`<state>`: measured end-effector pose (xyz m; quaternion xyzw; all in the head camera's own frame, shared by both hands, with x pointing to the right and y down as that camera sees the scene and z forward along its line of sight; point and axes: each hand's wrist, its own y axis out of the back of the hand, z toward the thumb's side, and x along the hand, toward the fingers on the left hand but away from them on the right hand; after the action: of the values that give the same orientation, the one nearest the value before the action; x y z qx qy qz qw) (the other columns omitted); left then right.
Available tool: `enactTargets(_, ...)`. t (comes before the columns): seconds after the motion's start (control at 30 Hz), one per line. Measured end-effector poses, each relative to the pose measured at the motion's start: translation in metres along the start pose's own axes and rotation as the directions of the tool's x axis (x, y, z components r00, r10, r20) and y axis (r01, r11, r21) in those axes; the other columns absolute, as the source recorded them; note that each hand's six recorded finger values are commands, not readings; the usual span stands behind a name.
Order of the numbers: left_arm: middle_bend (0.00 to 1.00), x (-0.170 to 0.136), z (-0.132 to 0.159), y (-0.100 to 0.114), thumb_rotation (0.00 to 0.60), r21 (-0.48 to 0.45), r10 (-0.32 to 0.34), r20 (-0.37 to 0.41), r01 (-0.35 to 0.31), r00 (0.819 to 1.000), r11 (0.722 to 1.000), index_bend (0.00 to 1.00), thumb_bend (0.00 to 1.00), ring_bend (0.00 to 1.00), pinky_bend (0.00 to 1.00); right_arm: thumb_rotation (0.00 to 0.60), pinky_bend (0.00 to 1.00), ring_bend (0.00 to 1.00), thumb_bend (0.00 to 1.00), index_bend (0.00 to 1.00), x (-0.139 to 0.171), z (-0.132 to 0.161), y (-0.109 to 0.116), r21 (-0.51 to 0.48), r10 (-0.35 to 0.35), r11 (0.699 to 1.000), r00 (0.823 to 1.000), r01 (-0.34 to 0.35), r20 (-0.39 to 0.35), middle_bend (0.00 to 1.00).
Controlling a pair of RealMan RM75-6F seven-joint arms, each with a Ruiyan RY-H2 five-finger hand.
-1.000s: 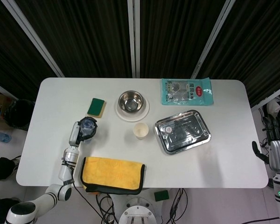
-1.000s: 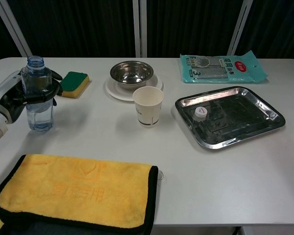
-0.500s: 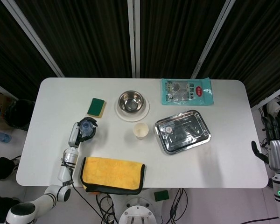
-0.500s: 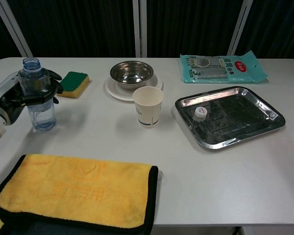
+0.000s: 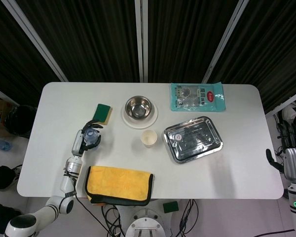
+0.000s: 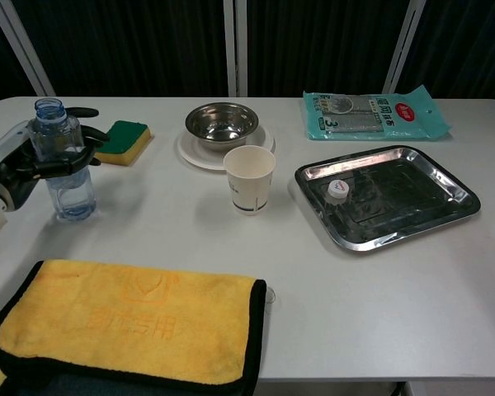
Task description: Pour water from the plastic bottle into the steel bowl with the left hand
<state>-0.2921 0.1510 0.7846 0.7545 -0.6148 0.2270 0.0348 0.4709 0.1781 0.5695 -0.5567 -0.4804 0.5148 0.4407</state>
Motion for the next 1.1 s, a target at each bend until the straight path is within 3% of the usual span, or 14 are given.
enactTargets(0.37, 0.22, -0.001, -0.001, 0.005, 0.600, 0.000, 0.008, 0.000, -0.008, 1.000, 1.000, 0.05, 0.31, 0.16, 0.26, 0.600, 0.00, 0.00, 0.36, 0.00, -0.001, 0.001, 0.000, 0.000, 0.000, 1.000, 1.000, 0.000, -0.002, 0.00)
enactTargets(0.9, 0.11, -0.009, -0.005, 0.007, 0.600, 0.029, -0.039, -0.004, 0.039, 0.999, 0.999, 0.00, 0.09, 0.06, 0.17, 0.600, 0.00, 0.00, 0.36, 0.00, -0.001, 0.001, -0.001, 0.001, -0.001, 1.000, 1.000, 0.001, 0.000, 0.00)
enactTargets(1.1, 0.08, -0.011, -0.003, 0.012, 0.600, 0.048, -0.038, 0.004, 0.038, 0.999, 0.998, 0.00, 0.06, 0.05, 0.16, 0.600, 0.00, 0.00, 0.36, 0.00, -0.001, 0.001, 0.001, 0.000, -0.006, 1.000, 1.000, 0.006, 0.001, 0.00)
